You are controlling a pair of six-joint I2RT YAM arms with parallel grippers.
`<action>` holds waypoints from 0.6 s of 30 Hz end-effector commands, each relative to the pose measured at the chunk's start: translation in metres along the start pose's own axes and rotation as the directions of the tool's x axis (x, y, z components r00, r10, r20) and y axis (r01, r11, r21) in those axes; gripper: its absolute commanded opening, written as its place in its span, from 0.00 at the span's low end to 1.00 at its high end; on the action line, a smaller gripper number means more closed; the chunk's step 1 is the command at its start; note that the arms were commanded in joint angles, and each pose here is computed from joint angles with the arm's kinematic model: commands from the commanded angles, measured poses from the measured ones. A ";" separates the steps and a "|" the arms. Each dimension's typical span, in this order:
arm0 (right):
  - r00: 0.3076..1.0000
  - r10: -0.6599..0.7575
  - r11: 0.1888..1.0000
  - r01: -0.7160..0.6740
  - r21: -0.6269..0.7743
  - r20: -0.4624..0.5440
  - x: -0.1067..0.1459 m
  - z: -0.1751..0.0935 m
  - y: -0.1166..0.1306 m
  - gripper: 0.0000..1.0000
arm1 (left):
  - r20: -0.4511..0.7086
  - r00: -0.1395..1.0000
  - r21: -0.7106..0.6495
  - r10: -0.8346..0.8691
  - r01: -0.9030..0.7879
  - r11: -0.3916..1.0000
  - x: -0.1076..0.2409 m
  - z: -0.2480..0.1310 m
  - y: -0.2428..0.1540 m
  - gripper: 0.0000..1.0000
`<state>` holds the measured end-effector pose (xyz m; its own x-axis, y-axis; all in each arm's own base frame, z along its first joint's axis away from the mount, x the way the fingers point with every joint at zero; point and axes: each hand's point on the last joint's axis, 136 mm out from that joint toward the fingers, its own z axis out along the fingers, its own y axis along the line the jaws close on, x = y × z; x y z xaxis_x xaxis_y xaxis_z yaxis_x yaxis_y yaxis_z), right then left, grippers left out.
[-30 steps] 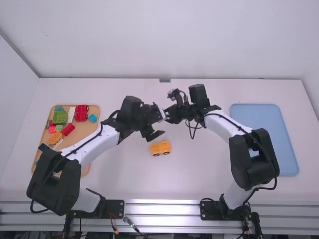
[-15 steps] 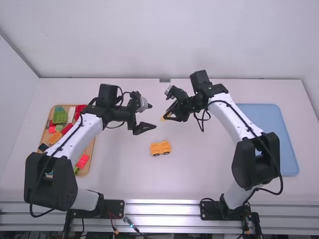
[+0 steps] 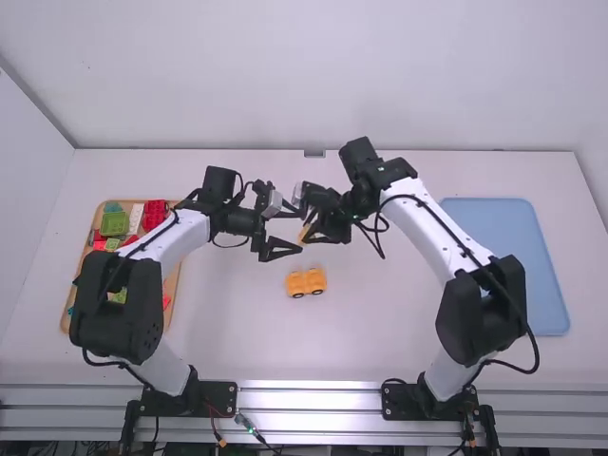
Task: Assemble lego blocks to make yellow taxi
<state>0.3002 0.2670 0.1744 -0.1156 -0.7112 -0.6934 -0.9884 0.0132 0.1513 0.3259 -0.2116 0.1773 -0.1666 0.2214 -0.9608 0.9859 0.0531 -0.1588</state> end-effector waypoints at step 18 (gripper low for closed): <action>0.999 -0.044 0.999 0.043 0.015 0.015 -0.008 -0.005 -0.003 0.25 | -0.059 0.998 0.024 0.011 -0.010 1.000 0.015 0.020 -0.010 0.83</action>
<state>0.3015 0.2668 0.1742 -0.0914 -0.7128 -0.6954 -0.9915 0.0001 0.1303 0.3170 -0.2268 0.1643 -0.1587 0.2780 -0.9474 0.9873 0.0389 -0.1539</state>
